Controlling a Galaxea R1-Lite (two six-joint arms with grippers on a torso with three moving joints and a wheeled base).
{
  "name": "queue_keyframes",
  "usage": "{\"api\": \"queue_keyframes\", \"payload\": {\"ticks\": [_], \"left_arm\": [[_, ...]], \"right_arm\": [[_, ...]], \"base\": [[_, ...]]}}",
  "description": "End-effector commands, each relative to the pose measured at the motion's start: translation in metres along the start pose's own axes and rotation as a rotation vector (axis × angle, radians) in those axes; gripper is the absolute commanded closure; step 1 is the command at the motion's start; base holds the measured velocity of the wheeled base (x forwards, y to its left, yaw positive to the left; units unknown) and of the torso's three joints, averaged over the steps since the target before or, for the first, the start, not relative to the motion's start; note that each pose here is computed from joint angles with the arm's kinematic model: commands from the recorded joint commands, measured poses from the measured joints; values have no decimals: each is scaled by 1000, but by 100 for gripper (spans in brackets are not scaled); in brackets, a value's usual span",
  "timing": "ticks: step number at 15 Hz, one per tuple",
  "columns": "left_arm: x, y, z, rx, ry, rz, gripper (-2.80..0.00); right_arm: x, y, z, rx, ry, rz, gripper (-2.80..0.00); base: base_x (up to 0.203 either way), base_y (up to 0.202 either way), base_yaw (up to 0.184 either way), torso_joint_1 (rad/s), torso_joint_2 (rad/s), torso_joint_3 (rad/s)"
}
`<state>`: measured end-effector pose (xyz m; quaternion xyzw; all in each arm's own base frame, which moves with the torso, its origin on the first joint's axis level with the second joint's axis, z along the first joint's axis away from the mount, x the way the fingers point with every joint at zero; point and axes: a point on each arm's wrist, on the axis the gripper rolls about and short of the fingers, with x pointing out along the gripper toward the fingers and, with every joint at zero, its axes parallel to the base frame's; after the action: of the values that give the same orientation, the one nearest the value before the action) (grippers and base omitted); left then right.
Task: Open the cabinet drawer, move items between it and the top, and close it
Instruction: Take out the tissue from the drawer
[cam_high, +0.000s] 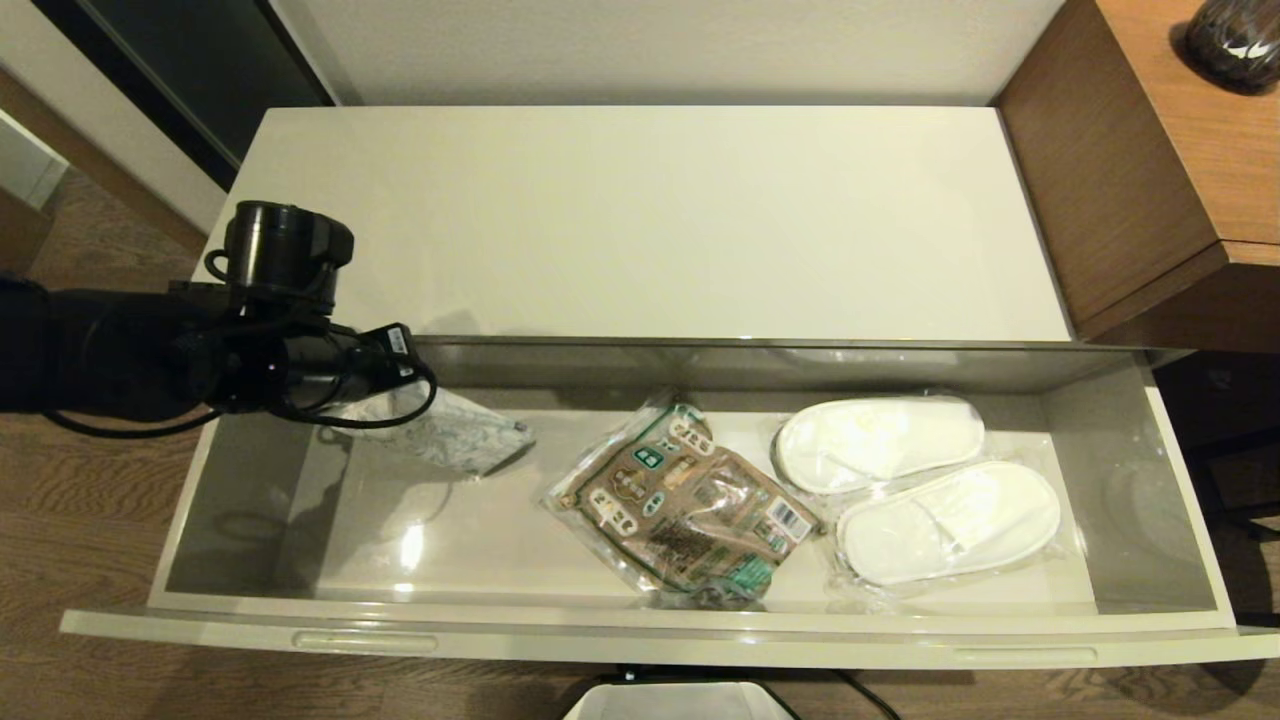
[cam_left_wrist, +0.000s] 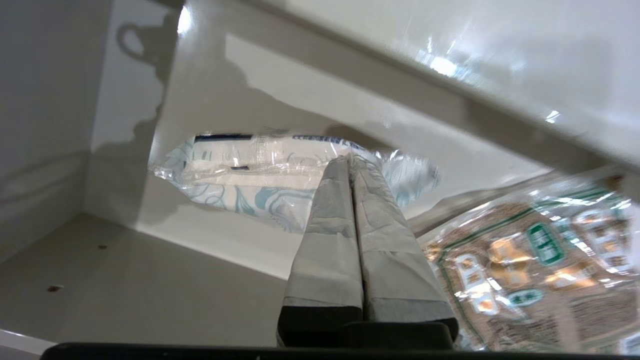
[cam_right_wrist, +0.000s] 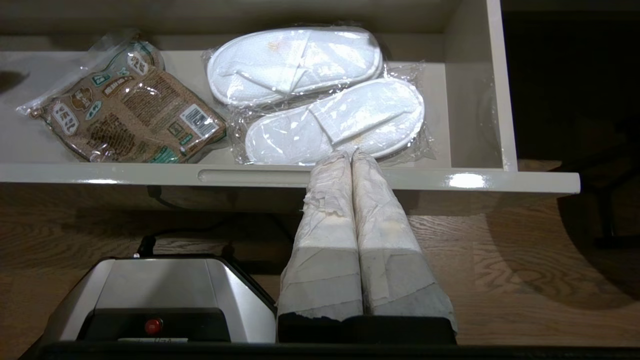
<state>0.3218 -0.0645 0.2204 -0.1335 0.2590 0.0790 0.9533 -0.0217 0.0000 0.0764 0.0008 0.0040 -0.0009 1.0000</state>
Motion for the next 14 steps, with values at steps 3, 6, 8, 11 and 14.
{"api": "queue_keyframes", "payload": {"ticks": [3, 6, 8, 11, 14], "left_arm": [[-36, 3, 16, -13, -36, -20, 0], [-56, 6, 20, -11, -33, -29, 0], [-70, 6, 23, -7, -26, -44, 0], [-86, 5, 27, 1, -20, -58, 0], [-108, 6, 38, -5, -43, -78, 0]], "right_arm": [[0, 0, 0, 0, 3, 0, 0], [0, 0, 0, 0, 3, 0, 0], [0, 0, 0, 0, 3, 0, 0], [0, 0, 0, 0, 3, 0, 0], [0, 0, 0, 0, 3, 0, 0]], "base": [[0, 0, 0, 0, 0, 0], [0, 0, 0, 0, 0, 0], [0, 0, 0, 0, 0, 0], [0, 0, 0, 0, 0, 0], [0, 0, 0, 0, 0, 0]]}}
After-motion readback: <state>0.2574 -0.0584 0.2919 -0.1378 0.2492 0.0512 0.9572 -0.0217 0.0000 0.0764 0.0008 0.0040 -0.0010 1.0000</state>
